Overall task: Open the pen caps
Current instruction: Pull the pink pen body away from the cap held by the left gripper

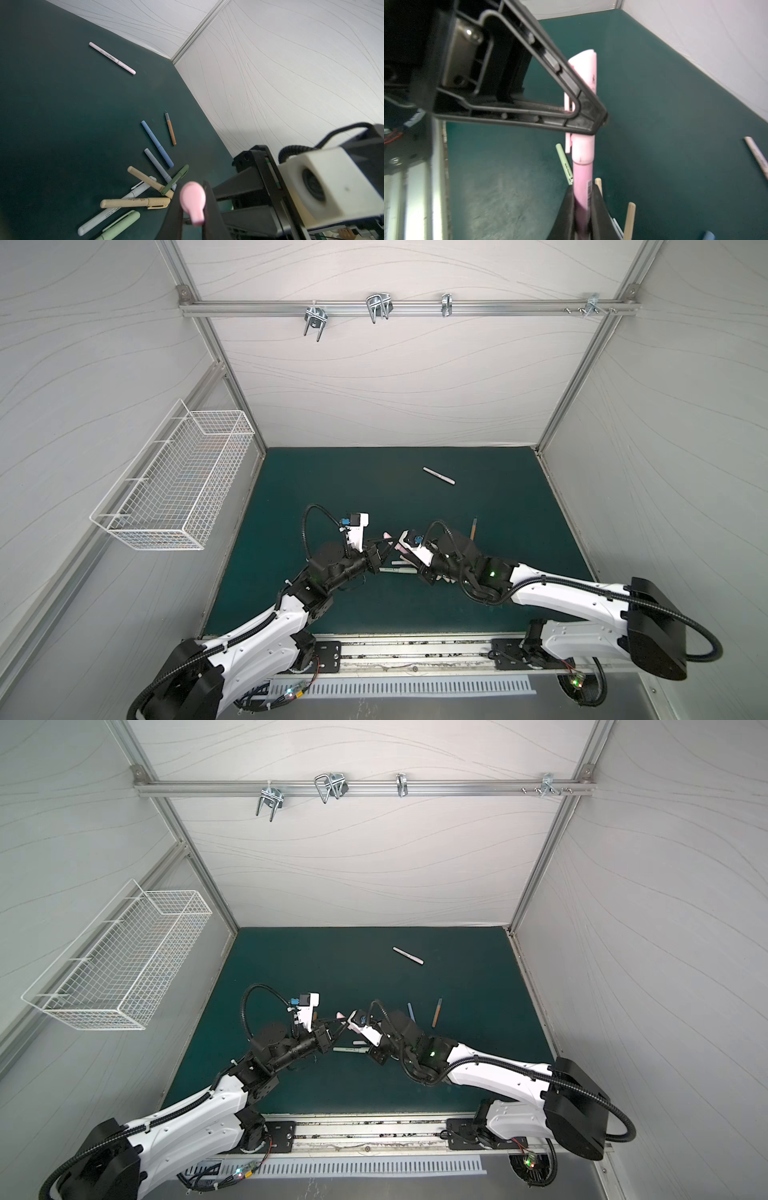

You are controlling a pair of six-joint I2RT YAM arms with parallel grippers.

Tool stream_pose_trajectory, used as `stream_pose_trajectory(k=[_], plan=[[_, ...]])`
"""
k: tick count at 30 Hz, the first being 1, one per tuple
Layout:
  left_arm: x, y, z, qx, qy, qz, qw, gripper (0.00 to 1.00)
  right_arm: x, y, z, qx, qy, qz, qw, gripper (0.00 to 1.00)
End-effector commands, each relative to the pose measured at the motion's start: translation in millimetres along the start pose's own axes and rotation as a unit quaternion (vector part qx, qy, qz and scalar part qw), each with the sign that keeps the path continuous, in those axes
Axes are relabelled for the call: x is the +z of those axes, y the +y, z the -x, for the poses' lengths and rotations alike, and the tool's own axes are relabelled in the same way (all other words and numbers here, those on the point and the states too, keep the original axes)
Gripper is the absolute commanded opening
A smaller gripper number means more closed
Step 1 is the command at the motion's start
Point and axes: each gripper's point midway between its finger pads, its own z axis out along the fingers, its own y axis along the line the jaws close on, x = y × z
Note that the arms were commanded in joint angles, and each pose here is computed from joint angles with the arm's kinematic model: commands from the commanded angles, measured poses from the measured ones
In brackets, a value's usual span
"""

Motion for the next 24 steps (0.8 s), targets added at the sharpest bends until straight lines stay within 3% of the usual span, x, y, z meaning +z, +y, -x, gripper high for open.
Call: stream_pose_trajectory(k=[1,5,7,10,13,16,19,24], plan=[[-9.2,-2.4,46.6,0.018,-0.097,0.012,0.995,0.0,-11.0,34.4,-41.3,0.047,0.074,0.128,0.988,0.0],[-9.2,-2.3,47.4,0.016,-0.098,0.012,0.995,0.0,-15.7,35.5,-42.5,0.06,0.077,0.153,0.983,0.0],[-9.1,-2.5,47.2,0.015,-0.096,0.01,0.995,0.0,-14.0,29.2,-43.7,0.051,0.078,0.127,0.988,0.0],[-10.0,-2.1,48.2,0.013,-0.099,0.011,0.995,0.0,-6.8,11.2,-49.0,-0.027,0.091,0.005,0.995,0.0],[-11.5,-1.2,49.0,0.011,-0.102,0.013,0.995,0.0,-3.9,-9.7,-45.4,-0.09,0.1,-0.122,0.983,0.0],[-13.9,1.0,50.4,0.008,-0.108,0.018,0.994,0.0,-1.3,-13.4,-39.2,-0.131,0.097,-0.18,0.97,0.0],[-17.4,2.0,52.6,0.006,-0.116,0.021,0.993,0.0,0.8,-11.1,-39.7,-0.142,0.102,-0.184,0.967,0.0],[-25.2,3.1,58.4,0.002,-0.133,0.025,0.991,0.0,0.7,4.9,-55.1,-0.127,0.126,-0.092,0.98,0.0]])
